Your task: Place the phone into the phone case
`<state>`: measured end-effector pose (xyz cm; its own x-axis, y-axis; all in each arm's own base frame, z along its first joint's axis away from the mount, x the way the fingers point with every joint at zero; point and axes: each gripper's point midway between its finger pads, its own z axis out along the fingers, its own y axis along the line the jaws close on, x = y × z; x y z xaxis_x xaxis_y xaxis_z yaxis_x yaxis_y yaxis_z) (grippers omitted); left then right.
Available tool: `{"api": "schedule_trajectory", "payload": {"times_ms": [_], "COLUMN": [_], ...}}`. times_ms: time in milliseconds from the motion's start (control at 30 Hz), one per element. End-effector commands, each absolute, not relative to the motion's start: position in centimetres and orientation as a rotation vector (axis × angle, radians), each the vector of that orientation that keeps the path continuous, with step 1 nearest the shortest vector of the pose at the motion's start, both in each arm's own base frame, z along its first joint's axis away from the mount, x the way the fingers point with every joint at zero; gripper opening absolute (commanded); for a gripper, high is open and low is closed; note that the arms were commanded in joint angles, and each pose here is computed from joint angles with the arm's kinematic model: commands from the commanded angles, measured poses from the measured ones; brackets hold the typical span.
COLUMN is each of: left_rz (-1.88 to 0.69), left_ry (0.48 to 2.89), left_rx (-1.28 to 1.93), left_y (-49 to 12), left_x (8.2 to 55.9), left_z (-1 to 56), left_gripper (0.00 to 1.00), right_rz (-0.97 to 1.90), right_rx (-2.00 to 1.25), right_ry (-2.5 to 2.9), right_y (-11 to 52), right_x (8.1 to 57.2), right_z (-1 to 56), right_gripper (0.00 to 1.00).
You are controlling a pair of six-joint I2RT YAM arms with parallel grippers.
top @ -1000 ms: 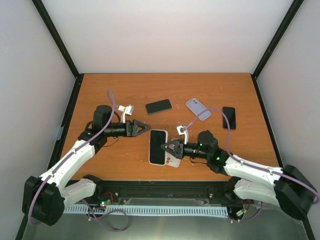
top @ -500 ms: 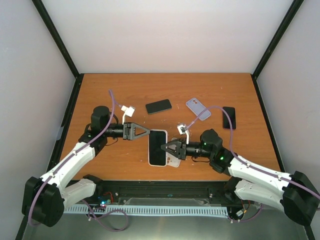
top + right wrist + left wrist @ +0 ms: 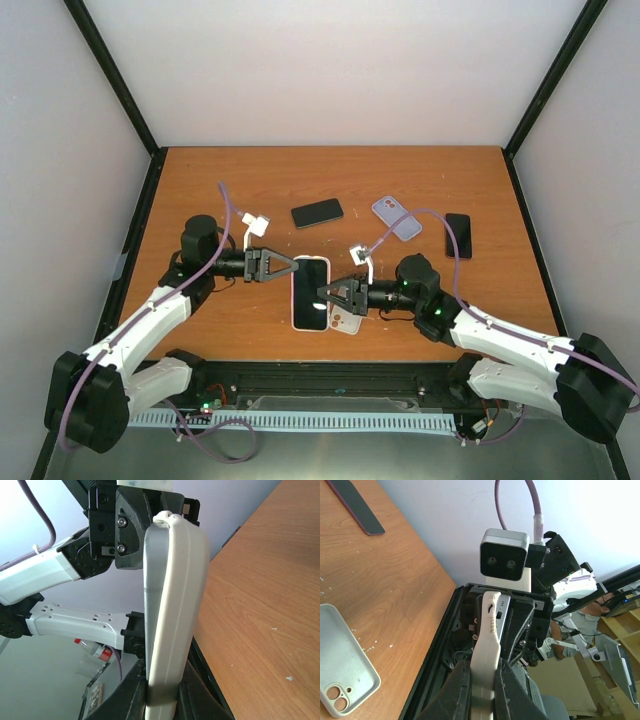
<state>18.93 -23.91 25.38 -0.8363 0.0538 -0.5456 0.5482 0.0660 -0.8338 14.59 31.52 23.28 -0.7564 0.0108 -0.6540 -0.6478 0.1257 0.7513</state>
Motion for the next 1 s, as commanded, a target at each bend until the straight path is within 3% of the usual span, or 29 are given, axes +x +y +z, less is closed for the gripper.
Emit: {"api": "schedule_trajectory", "payload": {"times_ms": [0, 167, 367, 533, 600, 667, 733, 900, 967], "left_rz": [-1.794, -1.788, -1.794, -1.792, -1.784, -1.775, -1.758, -1.74, -1.737], "left_ry": [1.959, 1.941, 1.926, 1.92, 1.925, 1.953, 1.981, 2.001, 2.002], "left_rx": [0.635, 0.678, 0.751, 0.782, 0.784, 0.767, 0.746, 0.726, 0.724], "left_y": [-23.9, -24.0, -24.1, -24.1, -24.1, -24.1, -24.1, -24.1, -24.1], "left_x": [19.1, 19.0, 18.6, 18.4, 18.5, 18.7, 19.1, 19.4, 19.5], "left_z": [26.1, 26.4, 26.3, 26.4, 26.2, 25.8, 25.5, 25.3, 25.3], "left_gripper": [0.0, 0.0, 0.0, 0.0, 0.0, 0.0, 0.0, 0.0, 0.0], "right_rz": [1.652, 1.619, 1.563, 1.552, 1.523, 1.498, 1.489, 1.453, 1.45], "right_rx": [-0.592, -0.49, -0.387, -0.361, -0.333, -0.331, -0.346, -0.38, -0.381], "right_ry": [1.795, 1.827, 1.889, 1.88, 1.875, 1.865, 1.851, 1.869, 1.885], "right_y": [31.7, 31.2, 30.8, 30.8, 30.5, 30.3, 30.2, 30.1, 30.1], "right_x": [15.7, 16.7, 18.0, 18.5, 19.0, 19.3, 19.2, 19.0, 19.0], "right_z": [26.3, 26.4, 26.7, 27.7, 27.8, 27.9, 28.1, 27.3, 27.0], "right_gripper": [0.18, 0.4, 0.51, 0.41, 0.3, 0.11, 0.03, 0.03, 0.13]}}
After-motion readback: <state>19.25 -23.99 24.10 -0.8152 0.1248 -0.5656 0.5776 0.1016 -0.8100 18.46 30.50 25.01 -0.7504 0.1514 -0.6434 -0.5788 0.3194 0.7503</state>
